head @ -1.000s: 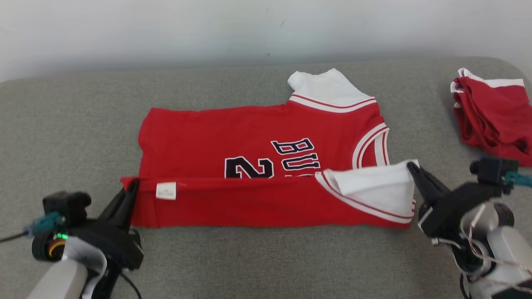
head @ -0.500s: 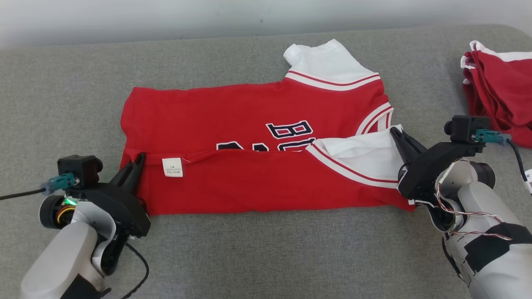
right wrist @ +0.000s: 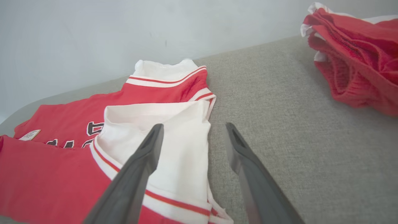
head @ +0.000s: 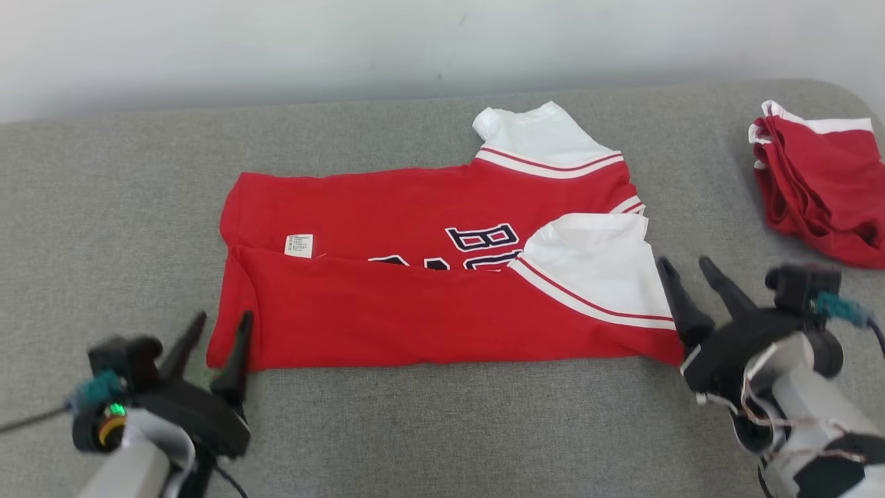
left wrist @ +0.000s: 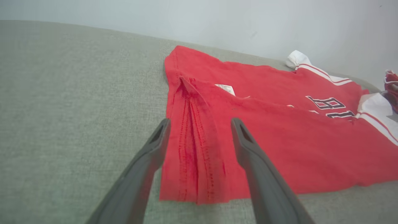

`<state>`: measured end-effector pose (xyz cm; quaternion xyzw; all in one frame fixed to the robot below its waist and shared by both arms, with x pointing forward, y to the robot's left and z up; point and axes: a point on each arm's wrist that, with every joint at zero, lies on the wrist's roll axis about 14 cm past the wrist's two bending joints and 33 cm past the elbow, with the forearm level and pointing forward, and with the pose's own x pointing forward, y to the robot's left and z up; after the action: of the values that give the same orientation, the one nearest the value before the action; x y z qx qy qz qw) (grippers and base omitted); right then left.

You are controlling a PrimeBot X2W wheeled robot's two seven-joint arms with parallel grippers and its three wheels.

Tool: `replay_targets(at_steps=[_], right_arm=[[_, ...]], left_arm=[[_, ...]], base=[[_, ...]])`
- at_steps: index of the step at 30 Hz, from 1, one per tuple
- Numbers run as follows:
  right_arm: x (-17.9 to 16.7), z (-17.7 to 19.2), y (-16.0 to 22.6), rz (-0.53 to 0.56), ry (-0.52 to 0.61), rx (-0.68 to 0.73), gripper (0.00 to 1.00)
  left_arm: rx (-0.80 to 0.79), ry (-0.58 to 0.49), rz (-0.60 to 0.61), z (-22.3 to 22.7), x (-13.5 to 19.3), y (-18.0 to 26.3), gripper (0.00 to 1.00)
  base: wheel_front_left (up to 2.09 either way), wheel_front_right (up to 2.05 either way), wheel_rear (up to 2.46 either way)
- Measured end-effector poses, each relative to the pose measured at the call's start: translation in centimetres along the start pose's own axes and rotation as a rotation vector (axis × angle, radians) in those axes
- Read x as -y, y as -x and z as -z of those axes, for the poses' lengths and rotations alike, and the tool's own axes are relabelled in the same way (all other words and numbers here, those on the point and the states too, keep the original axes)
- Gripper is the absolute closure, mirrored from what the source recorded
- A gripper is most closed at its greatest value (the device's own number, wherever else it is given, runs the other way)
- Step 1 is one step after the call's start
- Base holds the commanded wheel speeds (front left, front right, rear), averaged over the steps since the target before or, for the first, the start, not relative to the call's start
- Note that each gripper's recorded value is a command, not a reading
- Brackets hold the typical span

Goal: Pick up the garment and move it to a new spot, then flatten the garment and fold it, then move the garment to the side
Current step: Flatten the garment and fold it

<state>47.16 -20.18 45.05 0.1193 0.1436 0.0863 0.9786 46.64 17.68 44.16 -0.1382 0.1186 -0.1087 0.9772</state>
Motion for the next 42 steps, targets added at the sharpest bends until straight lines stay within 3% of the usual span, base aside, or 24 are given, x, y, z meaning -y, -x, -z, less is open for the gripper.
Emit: replay_targets(at_steps=[9,30,31,32,33,34,35,36,37,38,39,42], right_arm=[[-0.1,3.8,3.4,-0.011,-0.002,-0.034,0.00],[-0.7,7.0,4.3,-0.014,0.053,-0.123,0.00],[-0.7,7.1,4.2,-0.013,0.055,-0.127,0.05],[-0.7,7.2,4.2,-0.013,0.055,-0.129,0.30],[-0.7,7.2,4.2,-0.013,0.057,-0.131,0.66],[-0.7,7.3,4.1,-0.012,0.059,-0.133,0.91],[-0.6,7.3,4.1,-0.012,0.059,-0.135,1.00],[-0.6,7.4,4.1,-0.011,0.059,-0.136,1.00],[-0.6,7.4,4.1,-0.010,0.058,-0.138,1.00],[-0.6,7.5,4.1,-0.009,0.058,-0.139,1.00],[-0.7,7.5,4.1,-0.008,0.056,-0.138,1.00],[-0.6,7.2,4.4,-0.001,0.047,-0.116,1.00]], left_arm=[[-0.053,0.051,-0.006,3.8,1.6,2.7,0.00],[-0.104,-0.152,-0.086,5.0,-0.2,2.4,0.00],[-0.105,-0.164,-0.093,5.0,-0.5,2.3,0.00],[-0.107,-0.176,-0.096,4.9,-0.6,2.1,0.00],[-0.115,-0.186,-0.102,5.0,-0.9,2.1,0.00],[-0.127,-0.192,-0.108,5.3,-1.1,2.1,0.00],[-0.132,-0.194,-0.110,5.4,-1.3,2.1,0.00],[-0.134,-0.198,-0.117,5.3,-1.6,2.0,0.00],[-0.136,-0.203,-0.118,5.3,-1.7,1.9,0.12],[-0.142,-0.198,-0.117,5.5,-1.7,1.9,0.75],[-0.143,-0.190,-0.116,5.6,-1.6,2.0,1.00],[-0.124,-0.171,-0.118,5.0,-1.5,2.1,1.00]], base=[[0.00,0.00,0.00],[0.00,0.00,0.00],[0.00,0.00,0.00],[0.00,0.00,0.00],[0.00,0.00,0.00],[0.00,0.00,0.00],[0.00,0.00,0.00],[0.00,0.00,0.00],[0.00,0.00,0.00],[0.00,0.00,0.00],[0.00,0.00,0.00],[0.00,0.00,0.00]])
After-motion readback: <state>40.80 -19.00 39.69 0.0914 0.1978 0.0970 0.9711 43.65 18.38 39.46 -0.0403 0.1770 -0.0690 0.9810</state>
